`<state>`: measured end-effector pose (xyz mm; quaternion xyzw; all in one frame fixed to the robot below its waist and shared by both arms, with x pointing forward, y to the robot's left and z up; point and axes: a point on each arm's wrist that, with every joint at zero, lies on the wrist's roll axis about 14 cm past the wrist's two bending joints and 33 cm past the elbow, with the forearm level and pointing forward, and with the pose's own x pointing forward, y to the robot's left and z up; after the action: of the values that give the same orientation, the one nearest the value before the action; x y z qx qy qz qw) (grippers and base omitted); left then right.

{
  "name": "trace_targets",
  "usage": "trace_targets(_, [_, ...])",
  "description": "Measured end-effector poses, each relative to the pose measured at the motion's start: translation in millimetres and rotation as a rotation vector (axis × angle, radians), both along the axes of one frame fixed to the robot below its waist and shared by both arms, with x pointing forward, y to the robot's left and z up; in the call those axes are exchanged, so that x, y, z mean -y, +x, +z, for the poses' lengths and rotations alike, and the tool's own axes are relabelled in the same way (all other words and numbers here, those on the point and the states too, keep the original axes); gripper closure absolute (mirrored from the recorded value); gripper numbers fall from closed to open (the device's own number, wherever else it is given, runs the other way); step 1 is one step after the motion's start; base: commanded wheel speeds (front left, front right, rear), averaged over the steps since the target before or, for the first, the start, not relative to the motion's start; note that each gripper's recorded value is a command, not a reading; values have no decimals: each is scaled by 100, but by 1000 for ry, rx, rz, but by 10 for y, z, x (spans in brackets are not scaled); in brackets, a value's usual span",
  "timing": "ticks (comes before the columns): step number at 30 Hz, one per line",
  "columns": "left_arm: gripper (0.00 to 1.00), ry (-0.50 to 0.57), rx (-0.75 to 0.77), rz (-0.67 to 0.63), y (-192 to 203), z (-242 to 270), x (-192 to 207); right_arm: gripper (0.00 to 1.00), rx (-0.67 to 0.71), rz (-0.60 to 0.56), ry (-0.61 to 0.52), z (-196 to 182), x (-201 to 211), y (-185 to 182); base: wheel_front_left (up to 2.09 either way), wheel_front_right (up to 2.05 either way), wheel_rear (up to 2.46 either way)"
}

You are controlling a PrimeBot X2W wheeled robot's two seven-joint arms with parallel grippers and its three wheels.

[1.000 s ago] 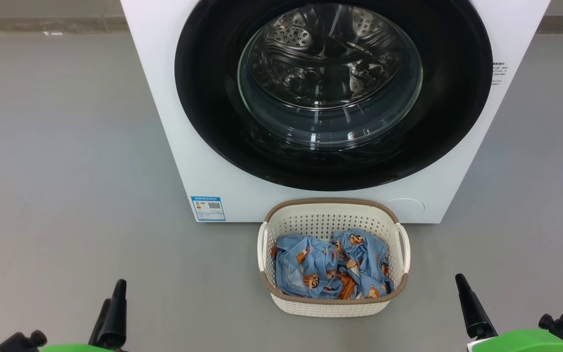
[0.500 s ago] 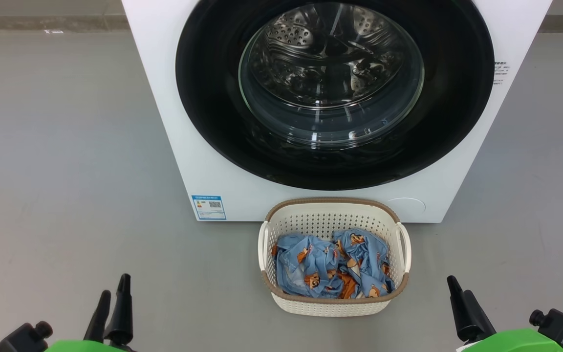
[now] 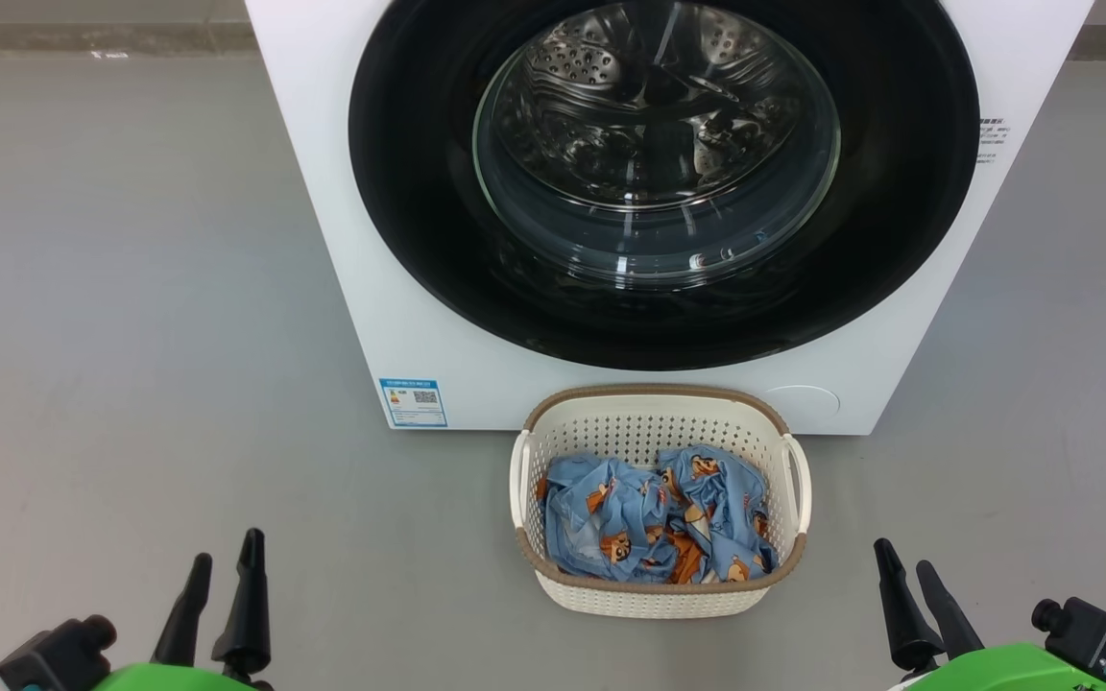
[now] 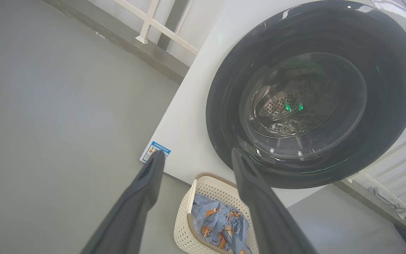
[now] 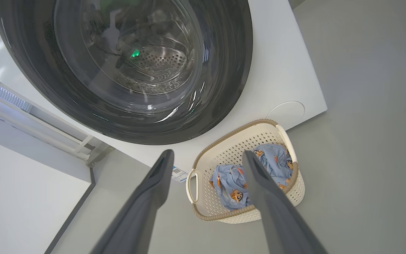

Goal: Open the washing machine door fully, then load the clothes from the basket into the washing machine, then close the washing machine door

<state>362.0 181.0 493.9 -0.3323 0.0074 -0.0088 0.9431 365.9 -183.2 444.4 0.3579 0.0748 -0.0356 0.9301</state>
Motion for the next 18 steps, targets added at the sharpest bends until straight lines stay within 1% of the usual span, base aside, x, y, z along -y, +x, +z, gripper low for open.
trace_targets(1, [0, 20, 3, -7, 2, 6, 18, 0, 1, 7, -26, 1, -2, 1, 0, 0, 0])
trace_targets(18, [0, 220, 50, -40, 22, 65, 61, 0, 43, 35, -204, 74, 8, 56, 0, 0, 0])
